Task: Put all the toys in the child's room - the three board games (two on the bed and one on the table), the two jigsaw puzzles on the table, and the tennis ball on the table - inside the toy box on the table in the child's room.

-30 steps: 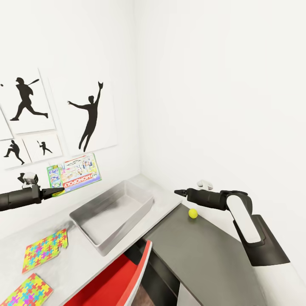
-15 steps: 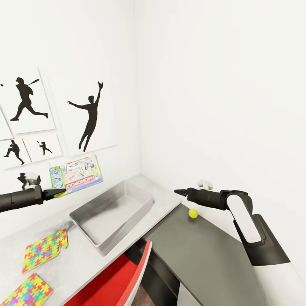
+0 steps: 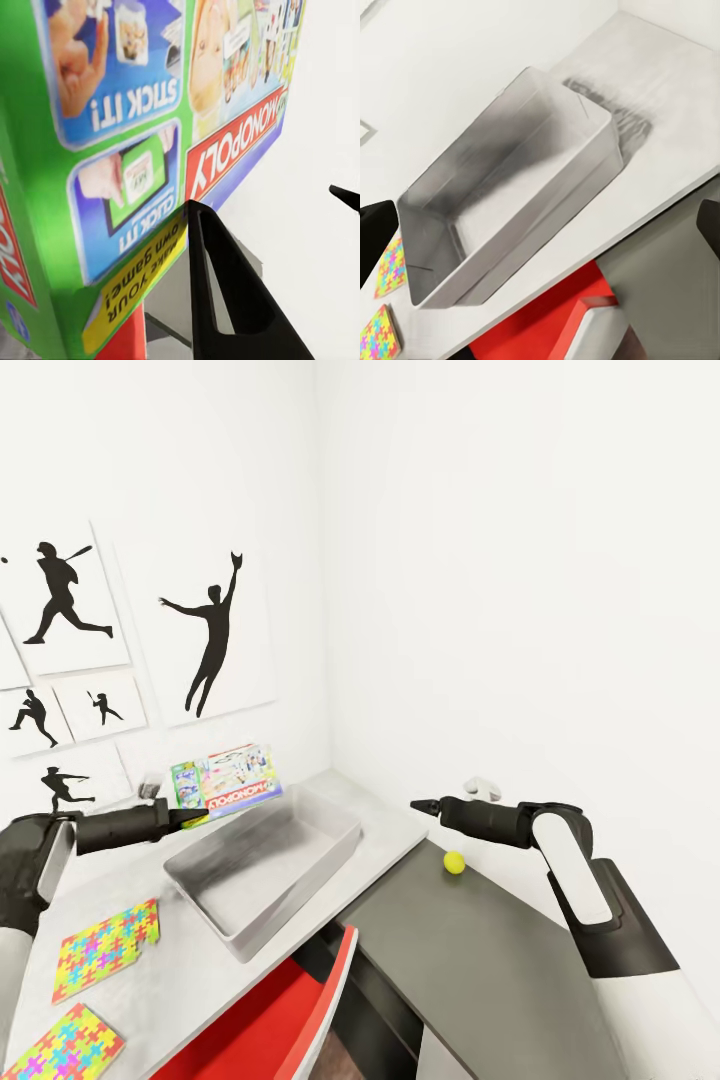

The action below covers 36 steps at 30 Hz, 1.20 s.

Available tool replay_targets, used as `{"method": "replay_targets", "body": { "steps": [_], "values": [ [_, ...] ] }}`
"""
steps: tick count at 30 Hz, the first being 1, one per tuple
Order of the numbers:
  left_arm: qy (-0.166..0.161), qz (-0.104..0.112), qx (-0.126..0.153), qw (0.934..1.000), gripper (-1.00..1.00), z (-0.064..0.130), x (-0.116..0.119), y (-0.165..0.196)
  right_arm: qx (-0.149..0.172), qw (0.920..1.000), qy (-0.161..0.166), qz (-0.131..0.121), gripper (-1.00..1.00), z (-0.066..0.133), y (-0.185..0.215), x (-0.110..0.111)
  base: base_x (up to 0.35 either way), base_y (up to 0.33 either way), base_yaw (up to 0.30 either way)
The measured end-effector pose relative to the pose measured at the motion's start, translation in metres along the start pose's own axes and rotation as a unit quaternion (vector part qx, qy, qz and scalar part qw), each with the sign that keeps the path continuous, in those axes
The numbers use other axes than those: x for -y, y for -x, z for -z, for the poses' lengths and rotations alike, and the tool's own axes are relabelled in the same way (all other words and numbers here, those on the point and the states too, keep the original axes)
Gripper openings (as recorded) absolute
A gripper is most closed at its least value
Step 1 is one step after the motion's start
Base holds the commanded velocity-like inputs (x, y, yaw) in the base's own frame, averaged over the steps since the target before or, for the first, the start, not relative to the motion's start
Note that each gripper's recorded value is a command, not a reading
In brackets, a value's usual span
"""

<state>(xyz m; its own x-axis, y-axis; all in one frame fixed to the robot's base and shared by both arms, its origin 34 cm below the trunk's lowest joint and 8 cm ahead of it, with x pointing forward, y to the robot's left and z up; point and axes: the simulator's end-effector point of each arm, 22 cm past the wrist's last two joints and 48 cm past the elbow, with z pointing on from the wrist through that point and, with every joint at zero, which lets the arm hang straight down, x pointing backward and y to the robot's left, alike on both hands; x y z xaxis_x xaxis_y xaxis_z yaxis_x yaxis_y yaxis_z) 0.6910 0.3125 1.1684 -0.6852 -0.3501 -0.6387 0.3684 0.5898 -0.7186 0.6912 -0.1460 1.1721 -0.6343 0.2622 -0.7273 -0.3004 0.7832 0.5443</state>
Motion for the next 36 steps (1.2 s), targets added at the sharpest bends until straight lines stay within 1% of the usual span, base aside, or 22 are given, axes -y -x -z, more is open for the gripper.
{"method": "replay_targets", "body": {
  "steps": [1, 3, 7, 9, 13, 18, 22, 24, 28, 32, 36],
  "values": [
    [0.007, 0.002, -0.002, 1.0, -1.0, -0.013, 0.0, -0.002, -0.001, 1.0, -0.001, -0.001, 1.0, 0.0, -0.001, 0.001, 0.0, 0.0, 0.0],
    [0.015, 0.007, -0.003, 0.9999, -1.0, -0.023, -0.001, -0.006, -0.002, 1.0, -0.002, -0.002, 1.0, -0.001, -0.001, 0.002, 0.0, 0.0, 0.0],
    [0.026, 0.02, -0.011, 0.9994, -1.0, -0.037, -0.008, -0.016, -0.003, 1.0, -0.003, -0.004, 1.0, -0.001, -0.002, 0.004, 0.0, 0.0, 0.0],
    [0.045, 0.033, -0.019, 0.9983, -1.0, -0.042, -0.021, -0.025, -0.002, 1.0, -0.004, -0.004, 1.0, -0.001, -0.001, 0.005, 0.0, 0.0, 0.0],
    [0.068, 0.055, -0.029, 0.9958, -1.0, -0.046, -0.039, -0.038, 0.002, 0.9999, -0.006, -0.011, 1.0, 0.001, 0.002, 0.009, 0.0, 0.0, 0.0],
    [0.084, 0.074, -0.036, 0.9931, -1.0, -0.047, -0.053, -0.049, 0.006, 0.9998, -0.007, -0.015, 1.0, 0.002, 0.004, 0.012, 0.0, 0.0, 0.0],
    [0.115, 0.093, -0.049, 0.9879, -1.0, -0.047, -0.074, -0.064, 0.006, 0.9998, -0.007, -0.017, 1.0, 0.002, 0.005, 0.012, 0.0, 0.0, 0.0],
    [0.12, 0.099, -0.051, 0.9866, -1.0, -0.048, -0.077, -0.068, 0.007, 0.9998, -0.007, -0.017, 1.0, 0.002, 0.005, 0.012, 0.0, 0.0, 0.0],
    [0.123, 0.104, -0.054, 0.9854, -1.0, -0.049, -0.081, -0.072, 0.007, 0.9998, -0.007, -0.017, 1.0, 0.002, 0.005, 0.012, 0.0, 0.0, 0.0],
    [0.139, 0.119, -0.068, 0.9808, -1.0, -0.054, -0.091, -0.088, 0.006, 0.9998, -0.008, -0.018, 1.0, 0.002, 0.004, 0.014, 0.0, 0.0, 0.0],
    [0.151, 0.125, -0.075, 0.9778, -1.0, -0.057, -0.096, -0.096, 0.004, 0.9997, -0.01, -0.02, 1.0, 0.001, 0.003, 0.016, 0.0, 0.0, 0.0]
  ]
}}
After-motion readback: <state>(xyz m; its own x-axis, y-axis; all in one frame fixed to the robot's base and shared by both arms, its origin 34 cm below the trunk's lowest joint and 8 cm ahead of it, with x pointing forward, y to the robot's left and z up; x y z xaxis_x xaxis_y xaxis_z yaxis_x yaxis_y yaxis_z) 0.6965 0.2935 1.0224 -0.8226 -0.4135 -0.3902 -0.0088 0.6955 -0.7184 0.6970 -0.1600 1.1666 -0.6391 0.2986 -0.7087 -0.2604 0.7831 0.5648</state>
